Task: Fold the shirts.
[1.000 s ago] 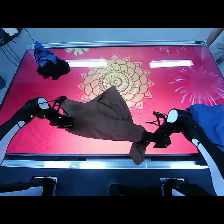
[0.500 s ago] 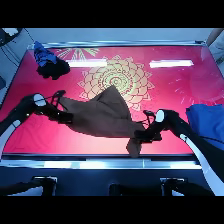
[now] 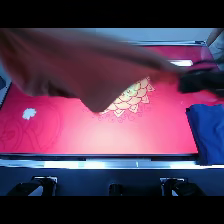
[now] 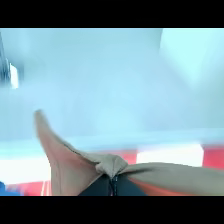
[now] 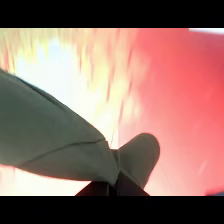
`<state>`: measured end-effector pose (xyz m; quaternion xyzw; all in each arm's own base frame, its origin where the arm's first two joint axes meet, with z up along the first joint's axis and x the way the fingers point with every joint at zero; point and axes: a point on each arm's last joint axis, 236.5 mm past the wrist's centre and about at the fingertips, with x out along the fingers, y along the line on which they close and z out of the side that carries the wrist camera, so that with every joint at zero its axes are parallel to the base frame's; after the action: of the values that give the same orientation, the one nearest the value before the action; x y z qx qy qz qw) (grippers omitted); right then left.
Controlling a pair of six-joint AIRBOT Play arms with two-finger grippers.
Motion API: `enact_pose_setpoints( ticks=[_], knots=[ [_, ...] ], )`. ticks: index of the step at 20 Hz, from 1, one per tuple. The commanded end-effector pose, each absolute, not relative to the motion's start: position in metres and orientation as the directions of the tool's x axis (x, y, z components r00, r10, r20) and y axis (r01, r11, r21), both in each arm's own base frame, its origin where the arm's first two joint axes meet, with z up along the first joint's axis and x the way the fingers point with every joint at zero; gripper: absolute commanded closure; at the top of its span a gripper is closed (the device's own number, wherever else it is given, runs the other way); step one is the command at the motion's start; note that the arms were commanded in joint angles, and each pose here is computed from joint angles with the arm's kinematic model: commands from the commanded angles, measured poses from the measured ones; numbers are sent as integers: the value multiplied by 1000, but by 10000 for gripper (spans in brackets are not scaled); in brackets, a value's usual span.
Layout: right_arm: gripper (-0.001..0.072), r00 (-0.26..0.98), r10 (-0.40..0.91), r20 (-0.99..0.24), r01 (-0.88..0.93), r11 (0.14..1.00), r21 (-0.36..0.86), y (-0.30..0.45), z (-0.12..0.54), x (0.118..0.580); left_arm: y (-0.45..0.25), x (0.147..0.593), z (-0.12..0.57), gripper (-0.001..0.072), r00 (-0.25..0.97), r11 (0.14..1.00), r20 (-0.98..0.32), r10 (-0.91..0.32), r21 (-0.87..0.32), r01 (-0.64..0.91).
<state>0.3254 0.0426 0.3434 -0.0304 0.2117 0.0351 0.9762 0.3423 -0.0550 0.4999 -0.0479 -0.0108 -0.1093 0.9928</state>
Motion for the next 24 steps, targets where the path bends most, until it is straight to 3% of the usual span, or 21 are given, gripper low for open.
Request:
enact_pose_setpoints(
  ticks=[1, 3, 6, 8, 10, 12, 14, 16, 18, 21, 24],
  knots=[
    [670, 999, 28, -21, -26, 995, 94, 4, 471, 225, -54, 219, 617, 683, 890, 936, 395, -229, -160, 312],
    [670, 998, 54, 19, -56, 987, 150, 4, 479, 202, -62, 199, 623, 683, 868, 919, 422, -262, -166, 358],
    [670, 997, 78, 0, -76, 984, 162, 9, 474, 201, -60, 204, 622, 683, 873, 929, 416, -255, -146, 341],
    [670, 991, 81, -102, -63, 985, 161, 14, 451, 215, -60, 226, 614, 683, 888, 943, 383, -253, -107, 315],
    [669, 946, 77, -316, -30, 988, 154, 21, 401, 234, -55, 264, 592, 683, 922, 960, 310, -230, -83, 267],
    [669, 784, 63, -617, 13, 993, 117, 30, 325, 242, -51, 323, 544, 683, 965, 974, 155, -209, -56, 220],
    [669, 512, 79, -855, 8, 995, 96, 50, 243, 239, -53, 390, 464, 683, 975, 977, -67, -211, -50, 208],
    [669, 265, 136, -954, 16, 989, 146, 78, 165, 233, -57, 451, 364, 683, 931, 976, -293, -217, -92, 199],
    [669, 157, 166, -974, 64, 982, 178, 91, 90, 232, -66, 500, 252, 683, 842, 974, -491, -226, -125, 188],
    [668, 258, 144, -955, 222, 954, 203, 88, 5, 266, -89, 537, 137, 683, 711, 967, -657, -251, -135, 216],
    [668, 385, 158, -910, 319, 902, 291, 93, -32, 301, -123, 539, 63, 681, 582, 950, -754, -305, -197, 242]
  ],
)
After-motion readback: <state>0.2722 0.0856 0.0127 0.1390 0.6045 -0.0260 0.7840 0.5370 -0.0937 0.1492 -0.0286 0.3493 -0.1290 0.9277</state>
